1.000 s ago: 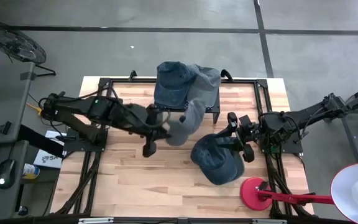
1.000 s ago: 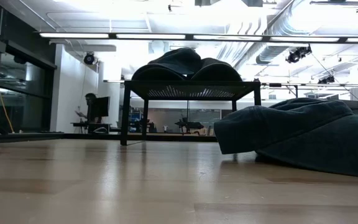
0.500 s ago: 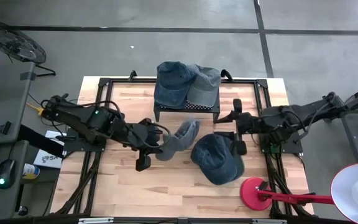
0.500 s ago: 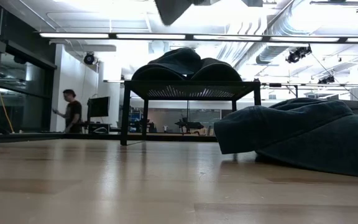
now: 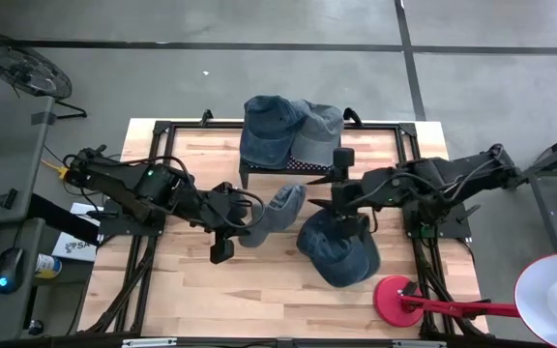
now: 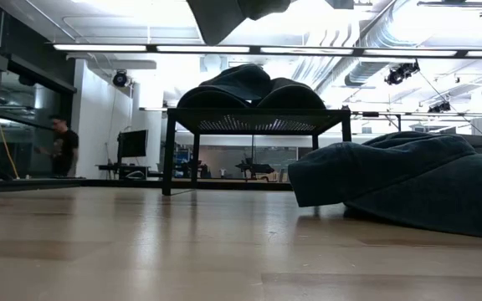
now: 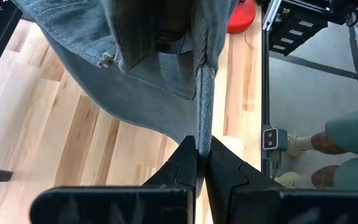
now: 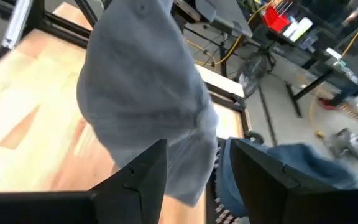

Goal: Pick & Place hat
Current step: Stack the left gray cap on the gray cap on the shelf

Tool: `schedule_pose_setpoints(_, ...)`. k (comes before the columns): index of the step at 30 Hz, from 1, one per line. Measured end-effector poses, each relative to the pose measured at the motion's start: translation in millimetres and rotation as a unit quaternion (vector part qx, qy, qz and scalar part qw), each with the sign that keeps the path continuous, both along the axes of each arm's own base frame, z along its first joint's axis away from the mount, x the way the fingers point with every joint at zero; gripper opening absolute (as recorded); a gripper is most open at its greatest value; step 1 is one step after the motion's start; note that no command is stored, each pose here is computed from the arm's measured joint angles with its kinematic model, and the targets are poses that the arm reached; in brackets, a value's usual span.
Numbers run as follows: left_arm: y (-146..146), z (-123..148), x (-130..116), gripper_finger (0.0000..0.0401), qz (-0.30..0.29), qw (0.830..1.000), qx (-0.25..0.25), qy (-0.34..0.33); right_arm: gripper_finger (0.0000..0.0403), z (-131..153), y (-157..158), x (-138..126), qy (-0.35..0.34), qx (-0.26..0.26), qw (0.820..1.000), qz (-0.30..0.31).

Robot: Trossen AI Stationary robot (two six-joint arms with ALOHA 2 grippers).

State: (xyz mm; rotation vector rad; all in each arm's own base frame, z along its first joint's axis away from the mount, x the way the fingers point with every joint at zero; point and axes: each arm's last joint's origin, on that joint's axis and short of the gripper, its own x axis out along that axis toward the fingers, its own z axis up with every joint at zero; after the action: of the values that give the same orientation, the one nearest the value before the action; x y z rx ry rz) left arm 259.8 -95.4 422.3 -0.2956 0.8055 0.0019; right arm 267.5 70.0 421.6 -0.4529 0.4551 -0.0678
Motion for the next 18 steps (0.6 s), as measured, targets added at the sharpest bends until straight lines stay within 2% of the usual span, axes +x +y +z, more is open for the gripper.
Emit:
schedule_pose_setpoints(7,-0.1,-0.3,-0.3,0.0006,-0.003,1.0,-0.002,0.003,0.0167,3.7,0.3,21.2,0.024,-0.045,0.999,0.012)
schedule_pose_setpoints(18,0.3,-1.4,-1.4,0.0006,-0.003,1.0,0.002,0.011,0.0167,-1.7,-14.8,30.6,0.049,-0.017,0.998,0.03)
